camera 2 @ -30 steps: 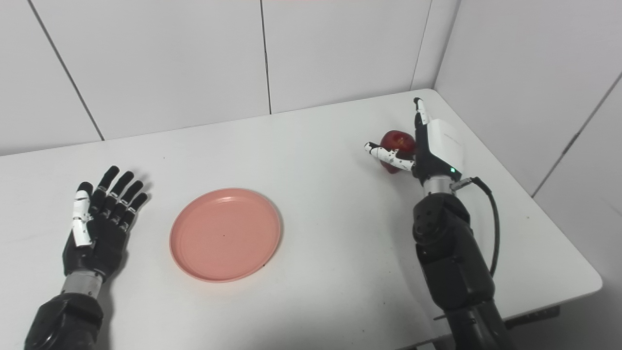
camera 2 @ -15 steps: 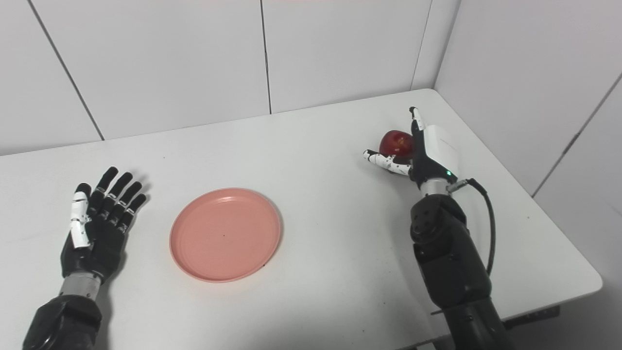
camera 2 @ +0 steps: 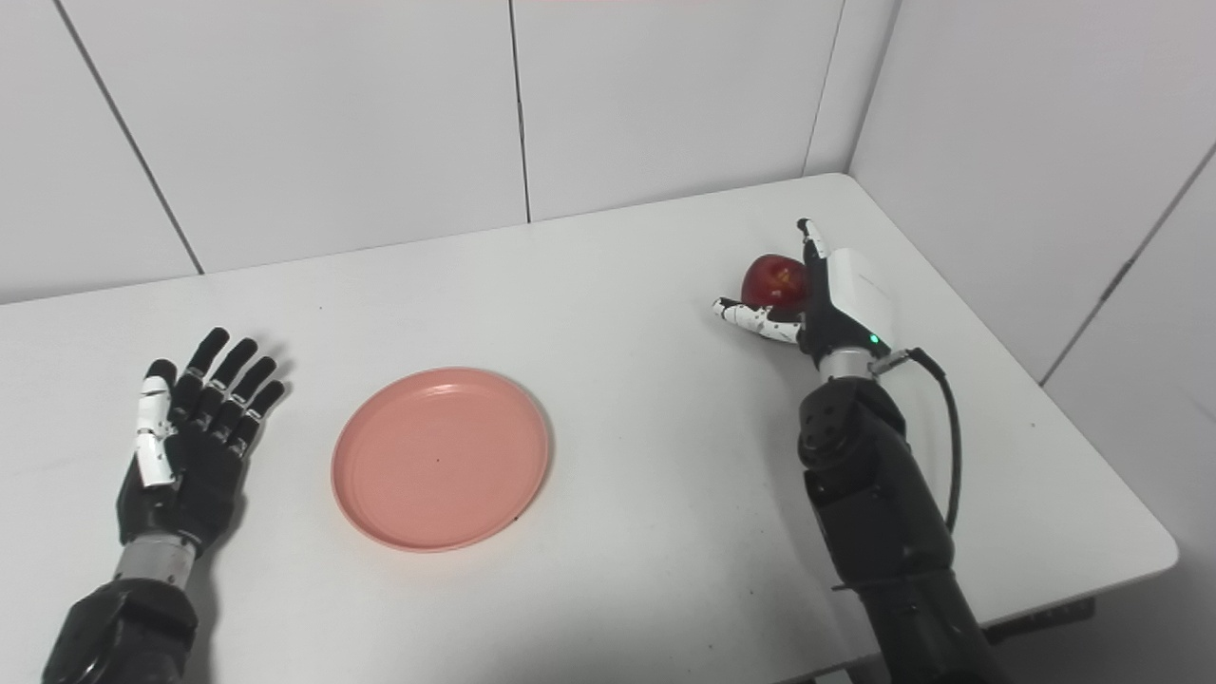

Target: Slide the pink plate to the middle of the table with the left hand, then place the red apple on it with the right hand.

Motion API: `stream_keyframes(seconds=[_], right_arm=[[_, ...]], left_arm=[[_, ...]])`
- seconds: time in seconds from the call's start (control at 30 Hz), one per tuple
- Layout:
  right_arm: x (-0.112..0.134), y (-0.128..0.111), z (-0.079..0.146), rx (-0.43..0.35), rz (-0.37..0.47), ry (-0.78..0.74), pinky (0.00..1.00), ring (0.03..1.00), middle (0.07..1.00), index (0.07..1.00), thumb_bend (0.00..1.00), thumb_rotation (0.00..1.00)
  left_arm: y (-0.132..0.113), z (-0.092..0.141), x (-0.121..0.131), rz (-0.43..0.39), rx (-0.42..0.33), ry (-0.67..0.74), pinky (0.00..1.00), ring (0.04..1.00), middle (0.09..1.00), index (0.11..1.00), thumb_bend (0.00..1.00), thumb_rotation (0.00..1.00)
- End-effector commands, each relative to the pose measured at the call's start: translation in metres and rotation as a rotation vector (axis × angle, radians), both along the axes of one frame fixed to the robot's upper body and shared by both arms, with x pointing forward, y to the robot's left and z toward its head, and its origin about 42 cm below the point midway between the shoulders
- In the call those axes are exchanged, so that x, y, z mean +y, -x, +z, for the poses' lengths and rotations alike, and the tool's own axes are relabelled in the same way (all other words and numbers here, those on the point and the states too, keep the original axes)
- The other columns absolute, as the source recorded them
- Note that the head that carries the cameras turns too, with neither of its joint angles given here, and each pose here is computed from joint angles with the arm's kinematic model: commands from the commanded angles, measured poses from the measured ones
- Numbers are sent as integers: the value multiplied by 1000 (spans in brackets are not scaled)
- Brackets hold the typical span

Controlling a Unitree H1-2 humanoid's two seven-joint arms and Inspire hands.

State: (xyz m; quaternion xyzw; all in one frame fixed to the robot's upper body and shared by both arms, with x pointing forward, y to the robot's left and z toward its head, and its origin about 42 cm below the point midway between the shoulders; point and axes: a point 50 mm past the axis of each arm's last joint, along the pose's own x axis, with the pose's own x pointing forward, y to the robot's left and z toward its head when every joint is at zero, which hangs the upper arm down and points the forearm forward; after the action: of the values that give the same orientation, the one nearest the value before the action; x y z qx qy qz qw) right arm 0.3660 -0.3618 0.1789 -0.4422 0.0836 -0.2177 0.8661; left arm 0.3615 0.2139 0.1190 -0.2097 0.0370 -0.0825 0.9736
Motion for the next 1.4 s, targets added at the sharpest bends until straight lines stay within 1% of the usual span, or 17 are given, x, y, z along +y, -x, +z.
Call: stream_keyframes(seconds=[0.0, 0.2, 0.33, 0.53, 0.8, 0.9, 0.93, 1.1, 1.23, 1.3, 1.37], right_arm=[[-3, -13, 31, -114, 5, 45, 702, 832, 893, 918, 1000, 496], [-5, -16, 32, -118, -10, 57, 687, 819, 885, 909, 1000, 510], [-5, -17, 33, -116, -16, 57, 650, 798, 872, 899, 997, 499], [-7, -21, 33, -123, -25, 46, 649, 789, 860, 883, 983, 472], [-9, -23, 34, -125, -23, 45, 634, 755, 816, 838, 973, 448], [-9, -23, 34, -127, -17, 46, 609, 719, 779, 809, 969, 432], [-10, -23, 33, -127, -12, 42, 586, 689, 748, 788, 961, 420], [-10, -24, 32, -116, 2, 29, 527, 627, 689, 725, 935, 384], [-12, -25, 29, -122, 10, 38, 479, 555, 614, 639, 888, 282], [-14, -26, 27, -122, 17, 50, 469, 542, 598, 618, 877, 258], [-15, -27, 26, -120, 22, 55, 442, 515, 566, 572, 857, 214]], left_arm=[[12, -24, 7, 13, 127, -15, 889, 878, 887, 884, 373, 1000], [12, -24, 7, 14, 131, -13, 894, 880, 887, 881, 372, 1000], [13, -23, 7, 13, 129, -9, 897, 880, 886, 883, 369, 1000], [12, -24, 7, 14, 129, -13, 901, 885, 890, 886, 372, 1000], [12, -23, 7, 14, 131, -15, 891, 877, 884, 880, 376, 1000], [13, -23, 6, 14, 130, -15, 894, 878, 884, 880, 377, 1000], [13, -23, 6, 13, 129, -14, 890, 875, 881, 878, 378, 1000], [13, -21, 6, 14, 131, -11, 890, 876, 880, 876, 381, 1000], [13, -20, 5, 14, 130, -13, 891, 876, 880, 876, 374, 1000], [13, -20, 5, 15, 131, -13, 892, 875, 880, 876, 374, 1000], [14, -20, 4, 16, 131, -15, 888, 872, 880, 874, 375, 1000]])
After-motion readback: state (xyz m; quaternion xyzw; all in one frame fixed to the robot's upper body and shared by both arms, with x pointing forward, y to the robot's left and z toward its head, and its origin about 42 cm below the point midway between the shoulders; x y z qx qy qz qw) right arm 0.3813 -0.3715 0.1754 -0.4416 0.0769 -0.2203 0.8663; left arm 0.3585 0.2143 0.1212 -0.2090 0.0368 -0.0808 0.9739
